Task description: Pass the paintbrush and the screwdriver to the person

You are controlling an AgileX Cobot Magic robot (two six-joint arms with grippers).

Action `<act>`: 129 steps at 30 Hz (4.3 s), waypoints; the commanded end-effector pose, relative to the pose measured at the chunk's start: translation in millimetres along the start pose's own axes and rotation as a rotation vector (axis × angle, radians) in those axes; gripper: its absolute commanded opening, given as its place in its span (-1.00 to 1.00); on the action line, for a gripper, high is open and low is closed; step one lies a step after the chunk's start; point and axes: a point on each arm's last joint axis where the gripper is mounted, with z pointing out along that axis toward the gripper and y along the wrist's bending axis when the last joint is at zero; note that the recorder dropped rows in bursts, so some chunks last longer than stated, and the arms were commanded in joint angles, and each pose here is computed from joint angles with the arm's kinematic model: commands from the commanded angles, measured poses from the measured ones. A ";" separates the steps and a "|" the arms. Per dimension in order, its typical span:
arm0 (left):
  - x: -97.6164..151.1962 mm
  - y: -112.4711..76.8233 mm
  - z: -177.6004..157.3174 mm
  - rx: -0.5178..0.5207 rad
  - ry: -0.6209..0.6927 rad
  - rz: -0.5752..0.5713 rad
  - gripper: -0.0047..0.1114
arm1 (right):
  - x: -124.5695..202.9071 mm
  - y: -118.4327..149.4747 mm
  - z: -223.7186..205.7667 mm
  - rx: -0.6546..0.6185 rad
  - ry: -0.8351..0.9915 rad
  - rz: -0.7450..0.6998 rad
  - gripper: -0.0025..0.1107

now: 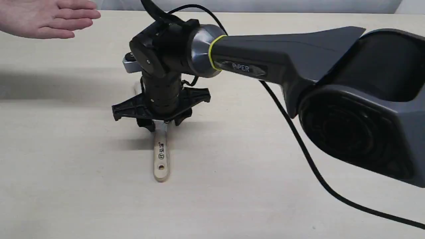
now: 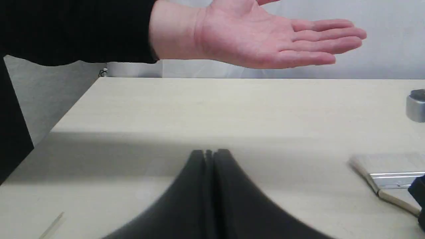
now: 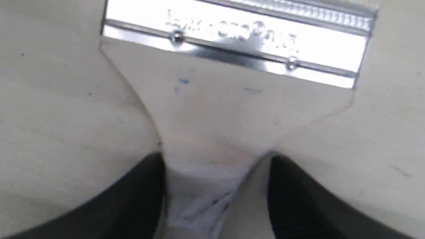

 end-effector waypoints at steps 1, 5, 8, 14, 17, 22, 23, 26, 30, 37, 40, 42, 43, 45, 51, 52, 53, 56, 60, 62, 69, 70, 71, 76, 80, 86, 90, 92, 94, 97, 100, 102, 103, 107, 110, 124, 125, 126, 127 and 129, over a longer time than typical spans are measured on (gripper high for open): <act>-0.4 -0.4 0.0 0.007 -0.011 -0.003 -0.92 | 3.3 -1.3 16.3 0.012 0.023 0.016 -0.16; -0.4 -0.4 0.0 0.007 -0.011 -0.003 -0.92 | 3.6 -1.3 16.4 0.012 0.026 0.010 -0.70; -0.4 -0.5 0.0 0.007 -0.011 -0.005 -0.92 | 2.9 -0.7 12.6 0.003 0.022 -0.016 -0.88; -0.4 -0.5 0.0 0.007 -0.011 -0.005 -0.92 | -3.8 2.2 -15.0 -0.040 -0.039 -0.071 -0.88; -0.4 -0.5 0.0 0.007 -0.011 -0.005 -0.92 | -8.7 4.3 -44.3 -0.093 -0.092 -0.097 -0.88; -0.4 -0.5 0.0 0.007 -0.011 -0.005 -0.92 | -14.2 2.0 -103.5 -0.156 -0.200 -0.128 -0.88; -0.4 -0.5 0.0 0.007 -0.011 -0.005 -0.92 | -14.2 1.3 -116.5 -0.173 -0.220 -0.133 -0.88; -0.4 -0.5 0.0 0.007 -0.011 -0.005 -0.92 | -13.9 -2.8 -151.6 -0.205 -0.286 -0.146 -0.88; -0.4 -0.5 0.0 0.007 -0.011 -0.005 -0.92 | -12.5 -6.8 -185.5 -0.247 -0.361 -0.157 -0.88; -0.6 -0.4 0.0 0.007 -0.013 -0.002 -0.92 | -17.4 7.6 -211.2 -0.454 -0.516 -0.215 -0.88; -0.6 -0.4 0.0 0.007 -0.013 -0.002 -0.92 | -21.9 14.8 -204.7 -0.498 -0.560 -0.253 -0.88; -0.6 -0.4 0.0 0.007 -0.013 -0.002 -0.92 | -25.9 18.3 -191.2 -0.482 -0.576 -0.293 -0.88; -0.6 -0.4 0.0 0.007 -0.013 -0.002 -0.92 | -26.9 19.6 -184.8 -0.476 -0.571 -0.302 -0.88; -0.6 -0.4 0.0 0.007 -0.013 -0.002 -0.92 | -28.0 22.4 -169.1 -0.455 -0.553 -0.348 -0.87; -0.6 -0.4 0.0 0.007 -0.013 -0.002 -0.92 | -27.6 26.5 -139.3 -0.416 -0.503 -0.439 -0.42; -0.6 -0.4 0.0 0.007 -0.013 -0.002 -0.92 | -27.6 26.7 -138.0 -0.416 -0.500 -0.442 -0.29; -0.6 -0.4 0.0 0.007 -0.013 -0.002 -0.92 | -27.0 27.1 -138.0 -0.423 -0.493 -0.436 -0.16; -0.6 -0.4 0.0 0.007 -0.013 -0.002 -0.92 | -26.5 27.6 -138.1 -0.433 -0.487 -0.428 0.01; -0.6 -0.4 0.0 0.007 -0.013 -0.002 -0.92 | -24.4 25.1 -152.9 -0.439 -0.494 -0.433 0.00; -0.6 -0.4 0.0 0.007 -0.013 -0.002 -0.92 | -23.3 22.5 -164.4 -0.433 -0.510 -0.444 -0.01; -0.4 -0.5 0.0 0.007 -0.011 -0.005 -0.92 | -4.1 2.8 -228.9 -0.401 -0.513 -0.542 -0.66; -0.4 -0.5 0.0 0.007 -0.011 -0.005 -0.92 | 0.9 -0.8 -237.8 -0.398 -0.497 -0.557 -0.78; -0.4 -0.5 0.0 0.007 -0.011 -0.005 -0.92 | 5.4 -4.0 -245.0 -0.396 -0.479 -0.565 -0.87; -0.4 -0.5 0.0 0.007 -0.011 -0.005 -0.92 | 22.0 -18.4 -282.3 -0.391 -0.486 -0.602 -0.88; -0.4 -0.5 0.0 0.007 -0.011 -0.005 -0.92 | 28.2 -33.2 -309.4 -0.307 -0.579 -0.681 -0.88; -0.4 -0.5 0.0 0.007 -0.011 -0.005 -0.92 | 31.6 -57.2 -343.4 -0.195 -0.717 -0.633 -0.88; -0.4 -0.5 0.0 0.007 -0.011 -0.005 -0.92 | 50.3 -83.7 -380.8 -0.178 -0.903 -0.580 -0.88; -0.4 -0.5 0.0 0.007 -0.011 -0.005 -0.92 | 64.4 -100.0 -394.7 -0.181 -0.995 -0.559 -0.88; -0.4 -0.5 0.0 0.007 -0.011 -0.005 -0.92 | 84.8 -127.0 -411.7 -0.172 -1.113 -0.511 -0.88; -0.6 -0.3 0.0 0.006 -0.013 0.001 -0.92 | 119.2 -171.3 -420.7 -0.114 -1.222 -0.421 -0.88; -0.4 -0.3 0.0 0.006 -0.011 0.001 -0.92 | 150.5 -208.5 -415.0 -0.021 -1.260 -0.321 -0.88; -0.4 -0.3 0.0 0.006 -0.011 0.001 -0.92 | 167.6 -226.2 -398.8 0.042 -1.247 -0.267 -0.88; -0.4 -0.3 0.0 0.006 -0.011 0.001 -0.92 | 177.4 -235.5 -392.2 0.081 -1.253 -0.236 -0.88; -0.4 -0.3 0.0 0.006 -0.011 0.001 -0.92 | 195.5 -253.0 -353.2 0.163 -1.260 -0.173 -0.88; -0.4 -0.3 0.0 0.006 -0.011 0.001 -0.92 | 211.3 -261.3 -325.6 0.182 -1.310 -0.108 -0.88; -0.4 -0.3 0.0 0.006 -0.011 0.001 -0.92 | 291.5 -279.5 -220.2 0.369 -1.430 0.060 -0.88; -0.2 -0.5 0.0 0.007 -0.009 -0.006 -0.92 | 294.1 -280.0 -218.2 0.380 -1.431 0.067 -0.88; -0.2 -0.5 0.0 0.007 -0.009 -0.006 -0.92 | 296.7 -280.3 -217.6 0.392 -1.436 0.075 -0.88; -0.2 -0.5 0.0 0.007 -0.009 -0.006 -0.92 | 299.1 -280.5 -216.5 0.400 -1.441 0.084 -0.88; -0.4 -0.5 0.0 0.007 -0.011 -0.006 -0.92 | 303.1 -280.2 -215.1 0.413 -1.454 0.089 -0.88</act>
